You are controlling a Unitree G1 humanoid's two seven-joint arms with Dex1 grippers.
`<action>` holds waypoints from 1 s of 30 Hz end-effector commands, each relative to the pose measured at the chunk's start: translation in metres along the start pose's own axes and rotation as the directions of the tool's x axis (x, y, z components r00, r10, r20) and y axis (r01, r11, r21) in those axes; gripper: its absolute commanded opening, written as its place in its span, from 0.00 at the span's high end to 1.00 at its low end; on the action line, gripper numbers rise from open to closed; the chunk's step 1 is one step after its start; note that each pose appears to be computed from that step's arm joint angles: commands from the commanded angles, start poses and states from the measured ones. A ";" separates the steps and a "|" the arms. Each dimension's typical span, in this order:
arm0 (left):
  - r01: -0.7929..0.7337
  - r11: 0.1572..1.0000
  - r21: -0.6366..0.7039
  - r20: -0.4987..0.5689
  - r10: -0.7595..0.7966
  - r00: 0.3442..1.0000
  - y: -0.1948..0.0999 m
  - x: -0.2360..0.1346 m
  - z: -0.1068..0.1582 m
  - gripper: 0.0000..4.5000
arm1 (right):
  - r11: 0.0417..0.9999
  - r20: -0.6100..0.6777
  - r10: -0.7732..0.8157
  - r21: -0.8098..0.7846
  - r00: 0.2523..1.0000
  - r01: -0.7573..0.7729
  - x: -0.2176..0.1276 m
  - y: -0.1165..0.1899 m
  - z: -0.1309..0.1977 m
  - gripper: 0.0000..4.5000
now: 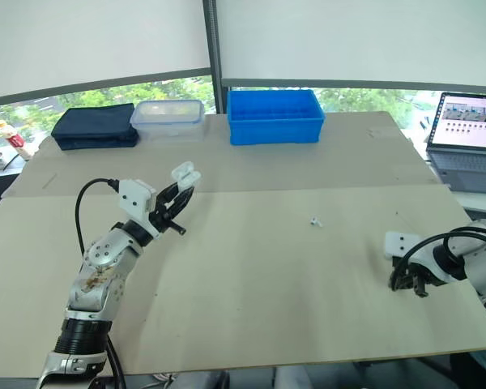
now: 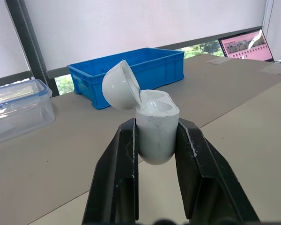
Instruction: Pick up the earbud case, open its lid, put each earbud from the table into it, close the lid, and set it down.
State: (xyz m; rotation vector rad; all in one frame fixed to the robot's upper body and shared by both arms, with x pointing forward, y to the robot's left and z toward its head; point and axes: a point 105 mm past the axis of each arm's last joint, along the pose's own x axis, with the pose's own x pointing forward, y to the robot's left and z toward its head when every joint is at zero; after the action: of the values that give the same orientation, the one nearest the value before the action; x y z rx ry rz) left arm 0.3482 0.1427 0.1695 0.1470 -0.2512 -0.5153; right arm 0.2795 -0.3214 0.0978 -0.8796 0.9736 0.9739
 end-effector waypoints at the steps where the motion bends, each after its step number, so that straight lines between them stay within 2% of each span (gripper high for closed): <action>1: -0.003 1.000 0.024 0.035 0.002 0.999 0.002 0.000 0.011 0.87 | 1.000 -0.025 0.028 0.000 0.999 -0.028 0.008 0.005 -0.006 0.79; 8: -0.001 1.000 0.025 0.032 0.001 0.999 0.002 0.000 0.010 0.87 | 1.000 -0.008 0.019 0.011 1.000 -0.019 0.009 0.003 -0.005 0.79; 12: -0.001 1.000 0.026 0.031 0.000 1.000 0.002 0.000 0.010 0.87 | 0.999 0.061 0.005 0.039 0.998 -0.007 0.006 -0.003 0.010 0.79; 16: 0.009 1.000 0.021 0.028 -0.010 1.000 0.000 -0.001 0.009 0.87 | 0.990 0.259 -0.010 0.140 0.966 -0.027 -0.006 -0.017 0.056 0.79; 19: 0.027 1.000 0.011 0.029 -0.028 0.999 -0.006 0.000 0.008 0.87 | 0.960 0.458 -0.061 0.271 0.887 -0.074 -0.023 -0.033 0.104 0.79; 22: 0.045 0.999 0.002 0.032 -0.045 0.999 -0.012 0.003 0.008 0.87 | 0.925 0.583 -0.114 0.358 0.804 -0.129 -0.038 -0.043 0.142 0.79; 26: 0.071 0.997 -0.004 0.032 -0.071 0.997 -0.019 0.006 0.007 0.87 | 0.916 0.627 -0.120 0.369 0.769 -0.158 -0.044 -0.036 0.161 0.79; 30: 0.080 0.997 -0.004 0.030 -0.080 0.996 -0.019 0.005 0.007 0.87 | 0.956 0.571 -0.078 0.275 0.817 -0.101 -0.044 -0.021 0.148 0.79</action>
State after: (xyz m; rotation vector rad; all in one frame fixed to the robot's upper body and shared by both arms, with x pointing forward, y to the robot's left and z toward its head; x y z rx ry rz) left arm 0.3444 0.1270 0.1604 0.1362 -0.2229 -0.5794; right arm 0.3313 -0.1968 0.1736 -0.1878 0.6178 0.9796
